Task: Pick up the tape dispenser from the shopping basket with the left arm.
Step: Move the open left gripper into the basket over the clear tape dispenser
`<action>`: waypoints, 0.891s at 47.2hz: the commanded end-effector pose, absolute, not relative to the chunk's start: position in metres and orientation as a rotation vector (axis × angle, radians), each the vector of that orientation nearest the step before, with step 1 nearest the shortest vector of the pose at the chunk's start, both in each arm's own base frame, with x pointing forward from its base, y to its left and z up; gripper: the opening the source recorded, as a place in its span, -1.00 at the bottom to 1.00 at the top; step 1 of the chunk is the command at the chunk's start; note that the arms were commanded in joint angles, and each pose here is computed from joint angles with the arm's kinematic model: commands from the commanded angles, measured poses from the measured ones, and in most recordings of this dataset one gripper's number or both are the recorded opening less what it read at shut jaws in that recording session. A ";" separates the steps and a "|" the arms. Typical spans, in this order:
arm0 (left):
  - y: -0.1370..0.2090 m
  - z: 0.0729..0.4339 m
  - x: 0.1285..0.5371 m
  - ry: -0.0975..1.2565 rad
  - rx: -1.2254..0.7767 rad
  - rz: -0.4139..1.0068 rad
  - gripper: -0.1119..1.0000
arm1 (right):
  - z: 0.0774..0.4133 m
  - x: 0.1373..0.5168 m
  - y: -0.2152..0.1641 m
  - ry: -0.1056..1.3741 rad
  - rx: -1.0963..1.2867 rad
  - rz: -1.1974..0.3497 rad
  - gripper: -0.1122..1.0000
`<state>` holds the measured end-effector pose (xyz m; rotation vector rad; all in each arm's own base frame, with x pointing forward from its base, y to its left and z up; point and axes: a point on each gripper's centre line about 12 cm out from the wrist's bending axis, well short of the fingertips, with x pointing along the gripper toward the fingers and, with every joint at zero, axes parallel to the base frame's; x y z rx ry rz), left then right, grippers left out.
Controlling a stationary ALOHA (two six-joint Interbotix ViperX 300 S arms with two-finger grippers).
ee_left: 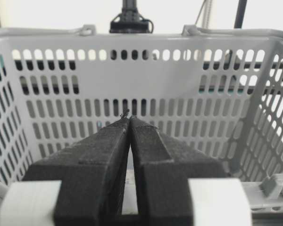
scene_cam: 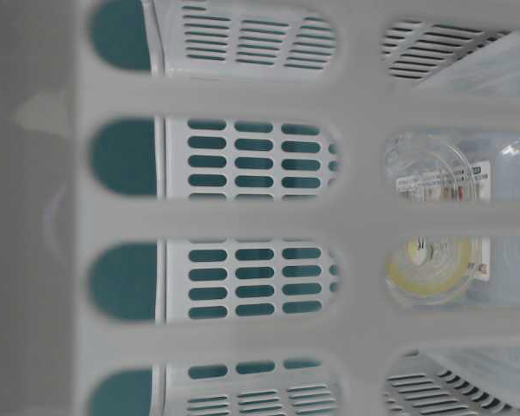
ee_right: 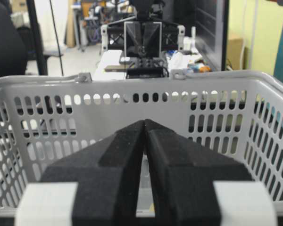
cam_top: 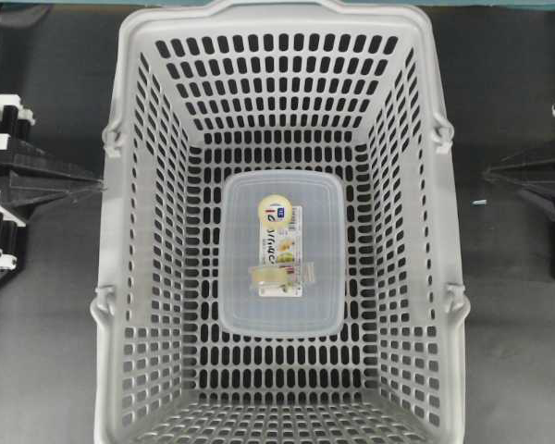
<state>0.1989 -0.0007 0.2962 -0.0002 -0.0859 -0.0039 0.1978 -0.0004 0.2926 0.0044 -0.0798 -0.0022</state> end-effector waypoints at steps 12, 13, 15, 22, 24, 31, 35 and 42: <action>-0.010 0.336 0.226 0.056 0.032 -0.046 -0.80 | 0.295 0.203 -0.005 -0.071 0.019 -0.025 -0.80; -0.010 0.338 0.229 0.073 0.032 -0.046 -0.80 | 0.294 0.203 -0.006 -0.065 0.019 -0.028 -0.80; -0.010 0.343 0.237 0.116 0.033 -0.044 -0.80 | 0.294 0.205 -0.006 -0.057 0.020 -0.028 -0.80; -0.013 0.357 0.267 0.234 0.046 -0.048 -0.80 | 0.297 0.212 -0.006 -0.003 0.027 -0.030 -0.80; -0.014 0.358 0.275 0.266 0.052 -0.052 -0.80 | 0.295 0.213 -0.006 0.023 0.029 -0.030 -0.80; -0.023 0.358 0.306 0.406 0.063 -0.072 -0.80 | 0.293 0.214 -0.006 0.075 0.030 -0.028 -0.52; -0.028 0.353 0.320 0.475 0.062 -0.082 -0.80 | 0.295 0.212 -0.006 0.066 0.030 -0.028 -0.13; -0.034 0.341 0.351 0.593 0.059 -0.086 -0.79 | 0.297 0.210 -0.006 0.061 0.030 -0.028 0.56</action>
